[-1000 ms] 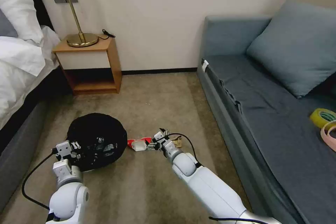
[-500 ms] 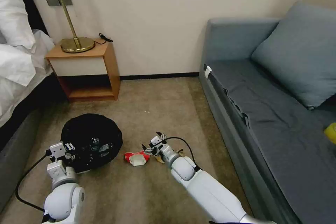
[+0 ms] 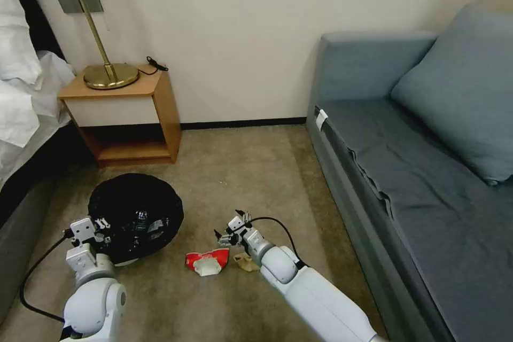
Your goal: Pick up the trash bin, then pick up the garbage on the floor and place it into the trash bin.
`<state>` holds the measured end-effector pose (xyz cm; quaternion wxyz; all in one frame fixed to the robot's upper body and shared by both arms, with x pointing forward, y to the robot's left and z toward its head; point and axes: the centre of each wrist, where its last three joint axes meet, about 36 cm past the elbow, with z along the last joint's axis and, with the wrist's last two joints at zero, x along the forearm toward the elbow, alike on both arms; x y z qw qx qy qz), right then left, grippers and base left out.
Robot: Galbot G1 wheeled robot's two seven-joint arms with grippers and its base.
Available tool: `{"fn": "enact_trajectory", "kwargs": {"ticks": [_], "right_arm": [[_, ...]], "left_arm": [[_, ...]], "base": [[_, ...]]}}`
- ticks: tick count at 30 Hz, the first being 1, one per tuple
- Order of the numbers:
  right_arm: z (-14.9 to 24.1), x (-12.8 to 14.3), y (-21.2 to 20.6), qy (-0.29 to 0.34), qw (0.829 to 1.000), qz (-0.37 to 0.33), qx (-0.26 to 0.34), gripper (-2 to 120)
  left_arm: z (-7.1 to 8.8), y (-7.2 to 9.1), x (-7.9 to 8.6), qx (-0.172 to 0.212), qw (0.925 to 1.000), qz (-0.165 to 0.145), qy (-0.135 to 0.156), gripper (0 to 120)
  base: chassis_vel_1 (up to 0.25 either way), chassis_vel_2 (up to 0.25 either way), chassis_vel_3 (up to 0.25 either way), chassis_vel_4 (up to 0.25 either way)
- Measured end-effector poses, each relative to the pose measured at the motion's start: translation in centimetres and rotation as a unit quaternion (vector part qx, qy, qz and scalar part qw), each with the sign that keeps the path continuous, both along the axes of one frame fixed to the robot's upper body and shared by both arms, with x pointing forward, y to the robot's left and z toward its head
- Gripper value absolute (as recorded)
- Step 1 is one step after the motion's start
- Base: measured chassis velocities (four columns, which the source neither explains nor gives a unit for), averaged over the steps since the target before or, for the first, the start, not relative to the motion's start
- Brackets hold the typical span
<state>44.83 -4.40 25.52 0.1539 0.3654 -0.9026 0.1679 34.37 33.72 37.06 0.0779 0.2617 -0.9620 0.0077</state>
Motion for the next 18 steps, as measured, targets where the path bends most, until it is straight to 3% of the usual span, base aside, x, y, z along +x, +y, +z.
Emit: {"fn": "enact_trajectory", "kwargs": {"ticks": [10,18], "right_arm": [[-0.1,-0.9,0.6,0.005,0.999,0.05,0.007,100],[0.3,-1.8,2.0,0.032,0.993,0.113,0.025,100]], "left_arm": [[1.0,-0.5,-0.3,-0.016,0.9998,-0.006,-0.008,4],[1.9,-1.5,-0.6,-0.022,0.9996,-0.005,-0.018,4]], "base": [[-0.113,0.103,0.106,-0.114],[-0.029,0.031,0.028,-0.022]]}}
